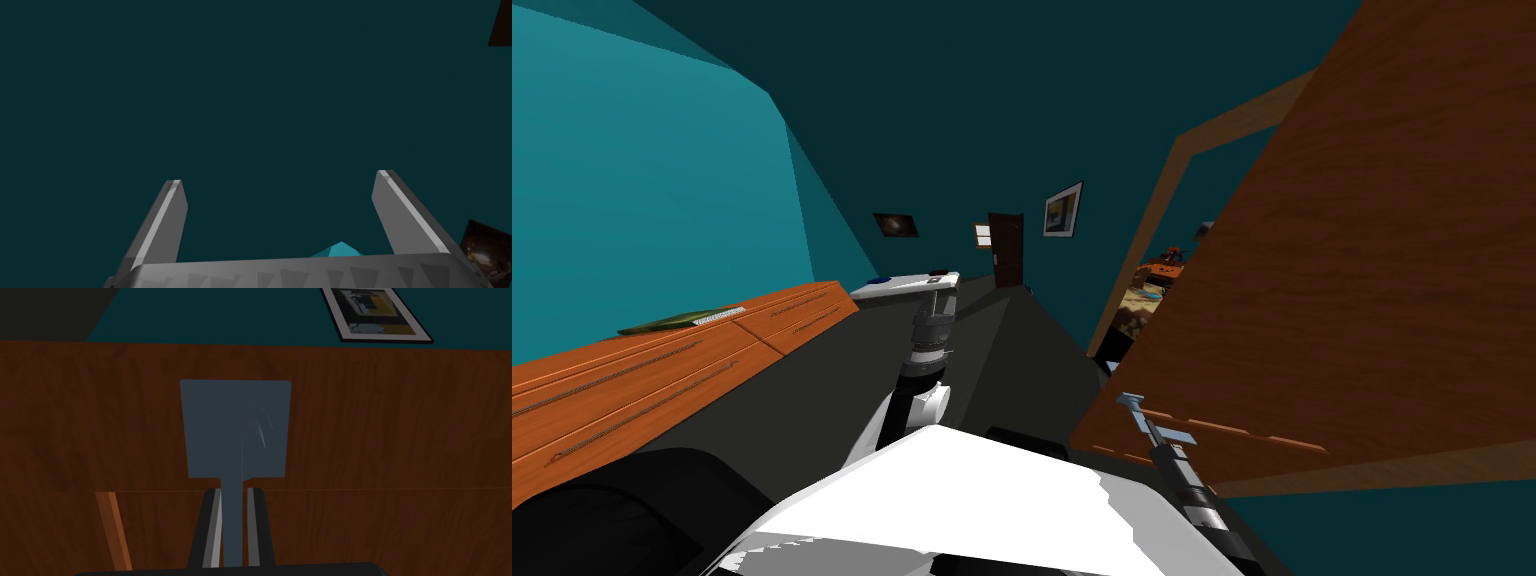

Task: Pull the door open

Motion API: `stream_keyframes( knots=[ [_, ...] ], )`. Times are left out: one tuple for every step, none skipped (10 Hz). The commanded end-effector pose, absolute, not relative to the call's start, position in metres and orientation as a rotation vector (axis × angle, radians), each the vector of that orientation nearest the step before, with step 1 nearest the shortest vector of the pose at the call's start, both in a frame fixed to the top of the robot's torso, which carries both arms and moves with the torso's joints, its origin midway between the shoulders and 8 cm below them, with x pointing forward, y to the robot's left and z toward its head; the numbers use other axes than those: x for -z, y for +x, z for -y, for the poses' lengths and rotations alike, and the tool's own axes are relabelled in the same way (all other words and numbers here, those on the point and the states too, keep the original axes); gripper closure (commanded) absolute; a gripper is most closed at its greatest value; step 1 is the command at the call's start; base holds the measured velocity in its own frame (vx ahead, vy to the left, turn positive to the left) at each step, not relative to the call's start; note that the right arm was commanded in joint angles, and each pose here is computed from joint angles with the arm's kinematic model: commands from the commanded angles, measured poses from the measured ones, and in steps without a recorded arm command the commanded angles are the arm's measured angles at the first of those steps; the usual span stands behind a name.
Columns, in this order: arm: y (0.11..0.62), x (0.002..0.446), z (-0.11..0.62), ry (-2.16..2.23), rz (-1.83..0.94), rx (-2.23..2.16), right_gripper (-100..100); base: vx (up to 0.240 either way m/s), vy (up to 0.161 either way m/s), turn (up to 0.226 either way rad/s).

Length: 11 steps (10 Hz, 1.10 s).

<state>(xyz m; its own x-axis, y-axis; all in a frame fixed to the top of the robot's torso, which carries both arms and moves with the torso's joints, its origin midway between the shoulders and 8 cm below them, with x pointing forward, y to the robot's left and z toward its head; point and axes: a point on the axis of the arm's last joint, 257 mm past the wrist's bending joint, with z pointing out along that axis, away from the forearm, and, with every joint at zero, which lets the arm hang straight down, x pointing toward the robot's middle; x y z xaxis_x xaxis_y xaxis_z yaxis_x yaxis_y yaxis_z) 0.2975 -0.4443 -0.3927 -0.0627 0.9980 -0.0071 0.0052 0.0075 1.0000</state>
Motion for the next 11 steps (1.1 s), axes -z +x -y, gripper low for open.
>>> stream_keyframes(
  knots=[
    [0.2967, 0.3930, 0.4426, 1.177, -1.264, -1.251, 100, -0.001, 0.007, 0.019],
    [0.2942, 0.3928, 0.4448, 1.177, -1.263, -1.249, 100, -0.001, 0.007, 0.019],
    [0.2942, 0.3928, 0.4448, 1.177, -1.263, -1.249, 100, 0.000, 0.004, 0.012],
    [0.2942, 0.3928, 0.4448, 1.177, -1.263, -1.249, 100, 0.000, 0.000, 0.000],
    [0.2942, 0.3928, 0.4448, 1.177, -1.263, -1.249, 100, 0.000, -0.006, -0.016],
    [0.2942, 0.3928, 0.4448, 1.177, -1.263, -1.249, 100, 0.000, 0.004, 0.012],
    [0.2942, 0.3928, 0.4448, 1.177, -1.263, -1.249, 100, 0.000, 0.000, 0.000],
    [0.2942, 0.3928, 0.4448, 1.177, -1.263, -1.249, 100, 0.000, 0.000, 0.000],
    [0.2942, 0.3928, 0.4448, 1.177, -1.263, -1.249, 100, 0.000, -0.006, -0.015],
    [0.2942, 0.3928, 0.4448, 1.177, -1.263, -1.249, 100, -0.001, 0.007, 0.020],
    [0.2942, 0.3928, 0.4448, 1.177, -1.263, -1.249, 100, 0.000, 0.004, 0.011]
  ],
)
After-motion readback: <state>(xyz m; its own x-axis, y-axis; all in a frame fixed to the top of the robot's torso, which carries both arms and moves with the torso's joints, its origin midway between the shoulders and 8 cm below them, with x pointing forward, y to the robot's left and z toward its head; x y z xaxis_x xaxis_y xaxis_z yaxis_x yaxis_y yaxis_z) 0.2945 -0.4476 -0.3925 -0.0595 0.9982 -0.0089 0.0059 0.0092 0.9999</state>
